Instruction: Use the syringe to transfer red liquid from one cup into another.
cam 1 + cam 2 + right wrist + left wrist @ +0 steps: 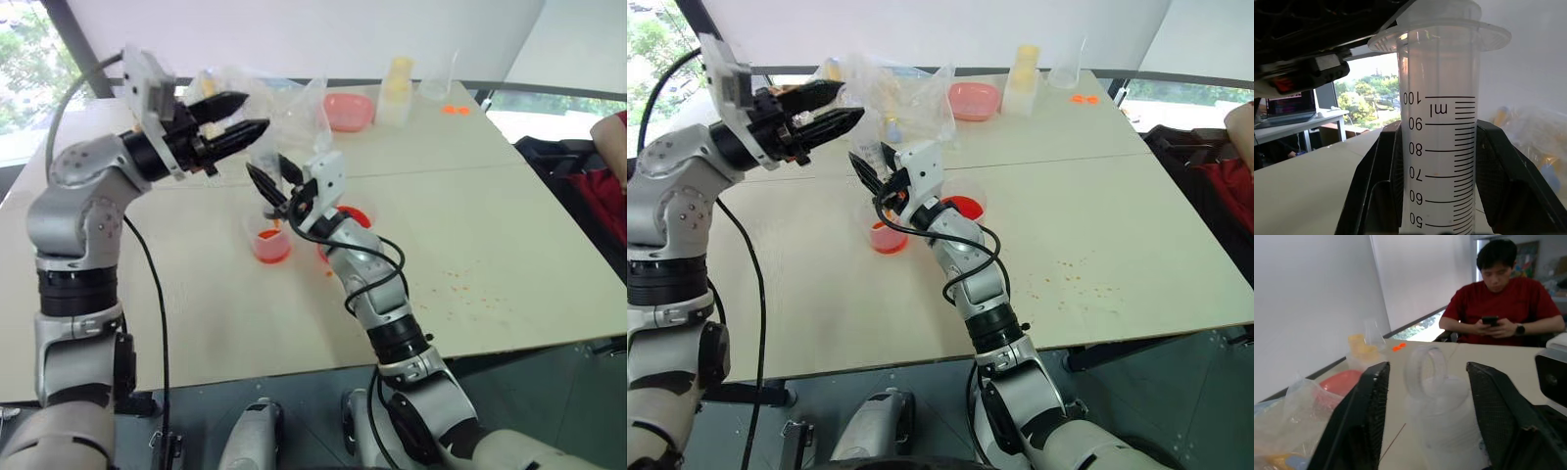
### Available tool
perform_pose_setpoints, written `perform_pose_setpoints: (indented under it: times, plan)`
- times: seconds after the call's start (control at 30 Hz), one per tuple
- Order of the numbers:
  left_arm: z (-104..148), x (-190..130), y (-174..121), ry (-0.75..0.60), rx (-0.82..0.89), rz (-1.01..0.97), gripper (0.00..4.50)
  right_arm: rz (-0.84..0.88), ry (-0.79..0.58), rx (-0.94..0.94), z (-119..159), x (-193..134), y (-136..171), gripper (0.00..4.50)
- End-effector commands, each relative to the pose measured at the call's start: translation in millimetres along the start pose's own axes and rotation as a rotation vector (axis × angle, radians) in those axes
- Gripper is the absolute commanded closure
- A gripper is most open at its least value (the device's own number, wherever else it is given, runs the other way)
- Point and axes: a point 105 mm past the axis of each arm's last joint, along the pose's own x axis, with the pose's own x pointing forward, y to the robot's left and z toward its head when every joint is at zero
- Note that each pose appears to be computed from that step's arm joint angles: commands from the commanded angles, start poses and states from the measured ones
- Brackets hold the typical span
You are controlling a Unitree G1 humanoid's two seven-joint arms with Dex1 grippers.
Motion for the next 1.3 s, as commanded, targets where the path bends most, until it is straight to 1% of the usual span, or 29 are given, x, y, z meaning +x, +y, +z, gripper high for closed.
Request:
perform_pose_setpoints:
  times: [0.03, 0.13, 0.17, 0.27, 0.33, 0.37, 0.4, 0.43, 0.47, 0.5, 0.57, 0.63, 0.67, 0.77, 0.87, 0.93, 0.97, 1.07, 1.1, 1.17, 1.27, 1.3]
  plan:
    - [14.9, -22.1, 17.7, -0.026, -0.037, 0.085, 1.84, 0.079, -0.216, 0.007, 61.2, 16.3, 25.0, 3.11]
    - [26.3, -31.8, 18.0, -0.065, -0.086, 0.091, 1.84, 0.069, -0.215, 0.030, 65.8, 16.0, 22.7, 3.11]
    - [23.3, -34.0, 13.6, -0.047, -0.100, 0.077, 1.84, 0.052, -0.207, 0.049, 67.5, 14.8, 18.3, 3.11]
    - [0.6, -38.1, -4.3, 0.071, -0.083, 0.038, 1.84, -0.006, -0.177, 0.094, 75.8, 8.1, -0.7, 3.11]
    - [-11.1, -38.4, -16.4, 0.116, -0.101, 0.024, 1.84, -0.060, -0.173, 0.129, 88.8, 0.9, -18.3, 3.11]
    - [-16.4, -38.2, -27.0, 0.133, -0.111, 0.000, 1.84, -0.105, -0.183, 0.165, 102.1, -3.1, -32.8, 3.11]
    - [-25.2, -38.4, -40.5, 0.168, -0.112, -0.025, 1.84, -0.168, -0.167, 0.162, 117.8, -8.3, -53.1, 3.11]
    - [-32.4, -38.8, -53.7, 0.191, -0.112, -0.044, 1.84, -0.245, -0.123, 0.163, 130.2, -15.4, -74.7, 3.11]
    - [-36.9, -39.4, -62.7, 0.205, -0.112, -0.055, 1.84, -0.297, -0.089, 0.165, 139.4, -21.4, -87.9, 3.11]
    - [-43.3, -40.6, -75.1, 0.209, -0.120, -0.053, 1.84, -0.376, -0.019, 0.152, 145.4, -36.2, -108.2, 3.11]
    - [-55.2, -45.9, -94.9, 0.229, -0.117, -0.051, 1.84, -0.493, 0.134, 0.117, 145.6, -68.9, -135.1, 3.11]
    - [-62.5, -51.1, -102.0, 0.235, -0.131, -0.021, 1.84, -0.591, 0.257, 0.147, 138.9, -97.2, -152.4, 3.11]
    - [-64.1, -52.6, -102.9, 0.232, -0.140, -0.006, 1.84, -0.622, 0.295, 0.165, 136.4, -105.9, -156.7, 3.11]
    - [-73.0, -56.1, -112.2, 0.242, -0.159, 0.027, 1.84, -0.691, 0.592, 0.224, 102.0, -161.6, -166.7, 3.11]
    - [-83.2, -56.0, -124.3, 0.265, -0.167, 0.020, 1.84, -0.687, 0.758, 0.311, 74.5, -195.8, -164.6, 3.11]
    - [-92.3, -56.3, -136.9, 0.287, -0.191, -0.011, 1.84, -0.660, 0.819, 0.373, 58.6, -207.2, -159.8, 3.11]
    - [-94.6, -56.5, -140.4, 0.292, -0.196, -0.020, 1.84, -0.658, 0.834, 0.381, 55.4, -209.3, -158.9, 3.11]
    - [-114.5, -60.5, -154.5, 0.358, -0.192, -0.078, 1.84, -0.667, 0.881, 0.414, 39.8, -212.7, -157.3, 3.11]
    - [-124.4, -63.1, -156.9, 0.393, -0.181, -0.090, 1.84, -0.674, 0.897, 0.422, 34.3, -214.0, -157.1, 3.11]
    - [-135.4, -66.5, -159.4, 0.429, -0.164, -0.106, 1.84, -0.690, 0.919, 0.424, 28.1, -216.8, -157.6, 3.11]
    - [-139.0, -67.6, -157.5, 0.431, -0.177, -0.110, 1.84, -0.704, 0.936, 0.424, 21.6, -220.5, -159.0, 3.11]
    - [-138.2, -66.4, -154.5, 0.425, -0.176, -0.111, 1.82, -0.706, 0.940, 0.432, 18.7, -220.6, -159.0, 2.61]
